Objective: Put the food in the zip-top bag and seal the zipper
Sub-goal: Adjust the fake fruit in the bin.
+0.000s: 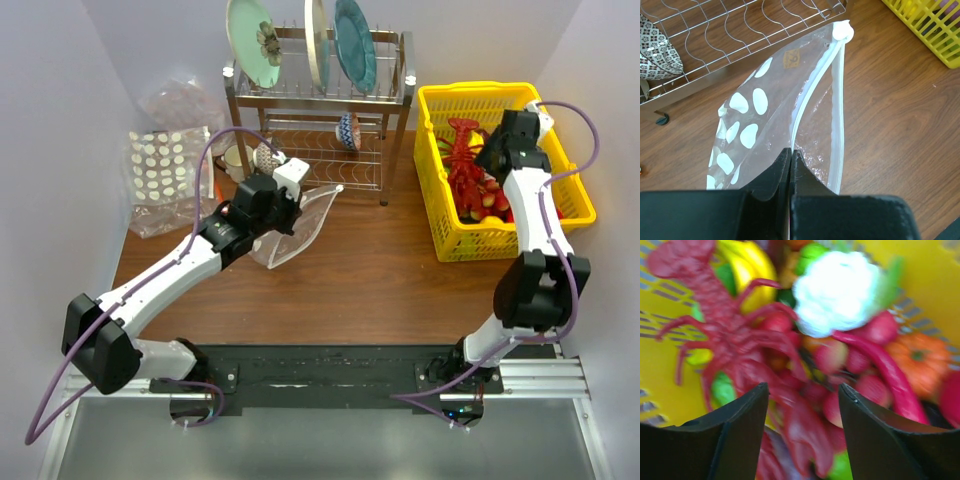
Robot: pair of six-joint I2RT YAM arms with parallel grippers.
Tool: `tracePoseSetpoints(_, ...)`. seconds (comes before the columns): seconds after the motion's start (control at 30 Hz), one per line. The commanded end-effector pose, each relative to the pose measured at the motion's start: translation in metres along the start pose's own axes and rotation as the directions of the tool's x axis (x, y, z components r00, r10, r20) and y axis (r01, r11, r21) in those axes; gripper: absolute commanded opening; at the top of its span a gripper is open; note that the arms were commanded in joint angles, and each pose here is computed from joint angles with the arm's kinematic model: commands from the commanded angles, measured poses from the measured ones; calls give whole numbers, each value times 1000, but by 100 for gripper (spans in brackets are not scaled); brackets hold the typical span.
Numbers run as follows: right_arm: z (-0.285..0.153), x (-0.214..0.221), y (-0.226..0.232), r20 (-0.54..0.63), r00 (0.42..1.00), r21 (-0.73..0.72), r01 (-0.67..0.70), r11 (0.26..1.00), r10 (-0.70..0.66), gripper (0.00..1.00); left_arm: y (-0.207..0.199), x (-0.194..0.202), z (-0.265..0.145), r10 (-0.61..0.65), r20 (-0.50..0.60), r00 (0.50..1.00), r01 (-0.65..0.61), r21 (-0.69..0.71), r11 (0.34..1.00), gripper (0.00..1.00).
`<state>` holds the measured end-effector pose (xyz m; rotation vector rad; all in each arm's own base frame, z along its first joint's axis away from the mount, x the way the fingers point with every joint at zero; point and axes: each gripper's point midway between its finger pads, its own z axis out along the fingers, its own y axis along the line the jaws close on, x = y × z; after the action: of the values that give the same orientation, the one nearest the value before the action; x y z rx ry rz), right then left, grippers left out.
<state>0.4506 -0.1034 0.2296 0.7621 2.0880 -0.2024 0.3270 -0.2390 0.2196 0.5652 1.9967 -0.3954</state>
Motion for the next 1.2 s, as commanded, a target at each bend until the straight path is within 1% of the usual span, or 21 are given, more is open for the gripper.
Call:
tracePoseSetpoints(0.0,-23,-18,-42,117,993,170,-18,985,-3,59,-1,-12,-7,14,56,998,-15,6,1000,0)
tracePoseSetpoints(0.07,-16,-2,-56,88,996,210,-22,977,3,60,-2,-14,-8,14,61,998,-15,8,1000,0)
tracePoseSetpoints(0.1,-12,2,-58,82,996,205,-36,978,20,64,-2,-15,-9,14,63,998,-15,13,1000,0)
tracePoseSetpoints(0.17,4,16,-59,40,998,187,-52,981,46,67,-2,-16,-10,12,66,998,-13,11,1000,0)
tracePoseSetpoints(0.2,12,20,-59,25,997,179,-71,981,68,72,-3,-16,-10,12,66,998,-13,16,1000,0)
tracePoseSetpoints(0.23,18,20,-60,11,996,162,-92,982,92,73,-4,-15,-10,12,65,998,-14,19,1000,0)
tracePoseSetpoints(0.27,31,31,-55,-38,993,137,-105,985,112,75,-4,-16,-10,12,66,998,-14,22,1000,0)
tracePoseSetpoints(0.37,48,33,-48,-60,987,106,-141,984,148,77,-3,-17,-12,12,69,998,-13,19,1000,0)
tracePoseSetpoints(0.4,58,41,-45,-85,985,103,-142,985,150,77,-3,-17,-13,14,72,997,-15,18,1000,0)
tracePoseSetpoints(0.47,68,40,-39,-90,984,91,-148,985,156,79,-2,-17,-13,14,73,997,-14,10,1000,0)
tracePoseSetpoints(0.5,78,49,-36,-121,981,83,-143,986,152,79,0,-17,-14,14,73,997,-15,4,1000,0)
tracePoseSetpoints(0.53,81,46,-33,-124,981,76,-143,987,151,79,-1,-18,-15,16,76,997,-17,5,1000,0)
tracePoseSetpoints(0.63,88,52,-26,-164,975,54,-142,988,149,70,0,-19,-15,16,78,997,-16,1,1000,0)
tracePoseSetpoints(0.67,88,53,-25,-165,975,48,-144,988,150,57,0,-19,-15,18,79,997,-18,-1,1000,0)
tracePoseSetpoints(0.73,76,42,-23,-131,979,23,-155,988,157,44,1,-18,-15,17,78,997,-17,-2,1000,0)
tracePoseSetpoints(0.77,71,38,-23,-113,981,13,-159,987,159,35,1,-18,-15,20,76,997,-19,-4,1000,0)
tracePoseSetpoints(0.83,52,20,-21,-56,984,-21,-170,985,169,33,1,-17,-15,20,75,997,-19,-4,1000,0)
tracePoseSetpoints(0.87,45,14,-21,-41,985,-28,-169,985,167,30,0,-17,-14,20,75,997,-20,-1,1000,0)
tracePoseSetpoints(0.93,30,0,-19,-16,986,-46,-164,985,164,27,-1,-17,-13,18,73,997,-18,4,1000,0)
tracePoseSetpoints(1.03,4,-19,-16,31,985,-89,-165,982,168,27,-1,-17,-13,18,71,997,-19,8,1000,0)
tracePoseSetpoints(1.17,-41,-50,-8,136,970,-191,-172,966,199,28,0,-15,-12,18,67,998,-19,2,1000,0)
